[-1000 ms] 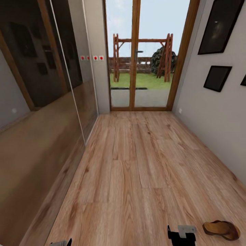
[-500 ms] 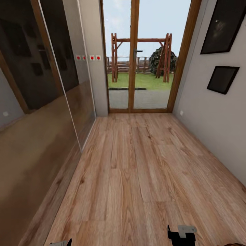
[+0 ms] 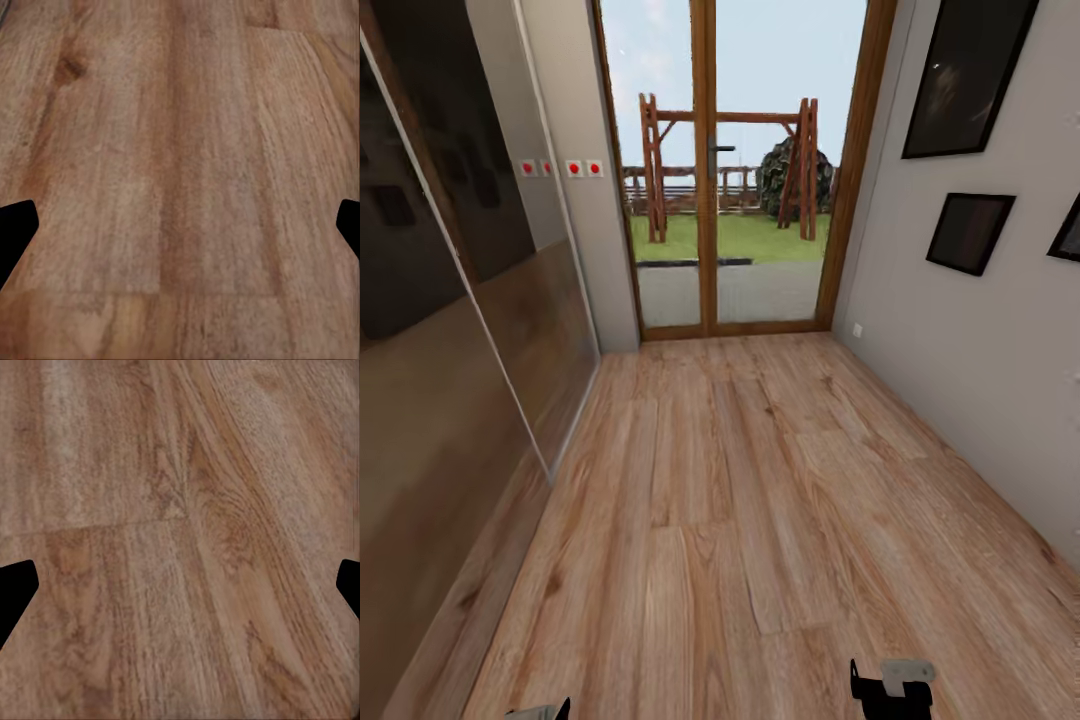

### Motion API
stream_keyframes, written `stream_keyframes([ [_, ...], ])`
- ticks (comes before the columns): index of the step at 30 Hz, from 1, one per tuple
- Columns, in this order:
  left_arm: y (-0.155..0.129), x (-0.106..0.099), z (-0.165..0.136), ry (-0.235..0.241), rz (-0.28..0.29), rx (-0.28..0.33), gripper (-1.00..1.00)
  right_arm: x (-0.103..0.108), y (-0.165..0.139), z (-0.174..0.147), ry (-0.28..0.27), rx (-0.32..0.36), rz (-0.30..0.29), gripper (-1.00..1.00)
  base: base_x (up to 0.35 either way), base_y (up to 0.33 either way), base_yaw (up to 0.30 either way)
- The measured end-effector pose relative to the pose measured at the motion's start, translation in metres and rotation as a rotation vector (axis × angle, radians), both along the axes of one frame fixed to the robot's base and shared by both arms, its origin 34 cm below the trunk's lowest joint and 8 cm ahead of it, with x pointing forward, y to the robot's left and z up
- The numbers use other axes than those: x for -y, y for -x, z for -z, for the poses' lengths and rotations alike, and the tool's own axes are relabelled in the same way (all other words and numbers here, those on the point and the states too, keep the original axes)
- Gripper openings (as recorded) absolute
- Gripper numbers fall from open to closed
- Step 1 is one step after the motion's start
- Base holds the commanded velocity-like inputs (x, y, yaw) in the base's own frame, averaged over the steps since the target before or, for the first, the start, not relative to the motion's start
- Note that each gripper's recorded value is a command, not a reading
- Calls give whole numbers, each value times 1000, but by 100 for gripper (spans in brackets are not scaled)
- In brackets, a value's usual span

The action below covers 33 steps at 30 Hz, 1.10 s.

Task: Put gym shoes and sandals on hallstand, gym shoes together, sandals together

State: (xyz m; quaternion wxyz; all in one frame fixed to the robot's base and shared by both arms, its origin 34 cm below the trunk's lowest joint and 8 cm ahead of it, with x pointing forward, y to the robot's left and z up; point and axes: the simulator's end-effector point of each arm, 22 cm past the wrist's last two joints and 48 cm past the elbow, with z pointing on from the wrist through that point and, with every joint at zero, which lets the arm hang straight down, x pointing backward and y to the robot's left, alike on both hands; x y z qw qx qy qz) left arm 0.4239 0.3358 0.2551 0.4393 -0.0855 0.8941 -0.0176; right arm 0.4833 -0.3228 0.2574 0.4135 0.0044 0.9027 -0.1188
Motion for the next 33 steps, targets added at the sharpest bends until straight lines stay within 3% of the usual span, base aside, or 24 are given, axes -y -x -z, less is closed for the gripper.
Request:
stream_keyframes([
  [33,0,0,0,0,0,0,100,0,0,0,0,-1,0,100,338,22,-260],
])
